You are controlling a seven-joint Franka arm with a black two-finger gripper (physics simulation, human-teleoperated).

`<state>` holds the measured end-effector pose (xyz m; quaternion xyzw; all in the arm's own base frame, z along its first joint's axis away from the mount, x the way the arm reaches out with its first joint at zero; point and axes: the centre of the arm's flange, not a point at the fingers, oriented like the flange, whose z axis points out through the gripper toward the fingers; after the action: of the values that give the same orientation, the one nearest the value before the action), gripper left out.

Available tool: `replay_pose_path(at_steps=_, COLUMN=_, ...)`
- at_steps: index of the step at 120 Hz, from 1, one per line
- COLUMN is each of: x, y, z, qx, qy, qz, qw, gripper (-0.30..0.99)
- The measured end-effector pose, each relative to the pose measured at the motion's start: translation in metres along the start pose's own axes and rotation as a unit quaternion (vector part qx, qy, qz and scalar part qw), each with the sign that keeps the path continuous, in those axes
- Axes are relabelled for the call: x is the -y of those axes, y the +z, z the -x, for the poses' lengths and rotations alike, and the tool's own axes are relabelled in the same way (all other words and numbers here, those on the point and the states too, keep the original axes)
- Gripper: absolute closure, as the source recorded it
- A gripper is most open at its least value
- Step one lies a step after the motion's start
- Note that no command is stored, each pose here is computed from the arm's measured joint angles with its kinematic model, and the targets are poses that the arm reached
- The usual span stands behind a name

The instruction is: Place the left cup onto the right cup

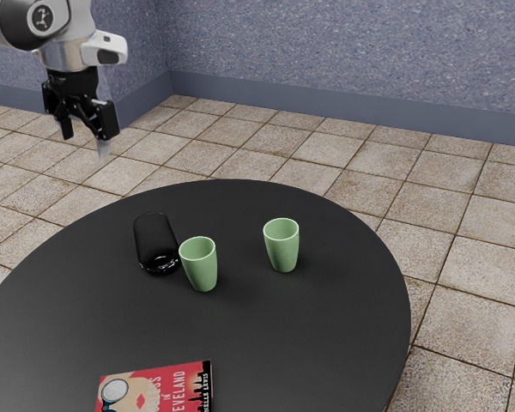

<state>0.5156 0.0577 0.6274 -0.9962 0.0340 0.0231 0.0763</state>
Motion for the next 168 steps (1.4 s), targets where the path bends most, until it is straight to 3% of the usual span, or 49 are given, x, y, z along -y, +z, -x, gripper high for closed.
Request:
replay_pose_path(at_steps=30, x=-0.006, y=0.009, z=-0.013, qx=-0.010, qy=0.005, qz=0.001, qw=1.000, gripper=0.00)
replay_pose_path(at_steps=65, x=-0.048, y=0.121, z=-0.099, qx=0.009, qy=0.026, qz=0.036, qw=0.999, gripper=0.00)
replay_pose_path(at_steps=88, x=-0.057, y=0.176, z=-0.151, qx=-0.014, qy=0.013, qz=0.060, qw=0.998, gripper=0.00)
replay_pose_path(at_steps=111, x=-0.070, y=0.207, z=-0.156, qx=-0.017, qy=0.008, qz=0.078, qw=0.997, gripper=0.00)
replay_pose_path(at_steps=134, x=-0.111, y=0.230, z=-0.162, qx=-0.013, qy=0.023, qz=0.092, qw=0.995, gripper=0.00)
replay_pose_path(at_steps=168, x=-0.130, y=0.249, z=-0.137, qx=-0.007, qy=0.008, qz=0.098, qw=0.995, gripper=0.00)
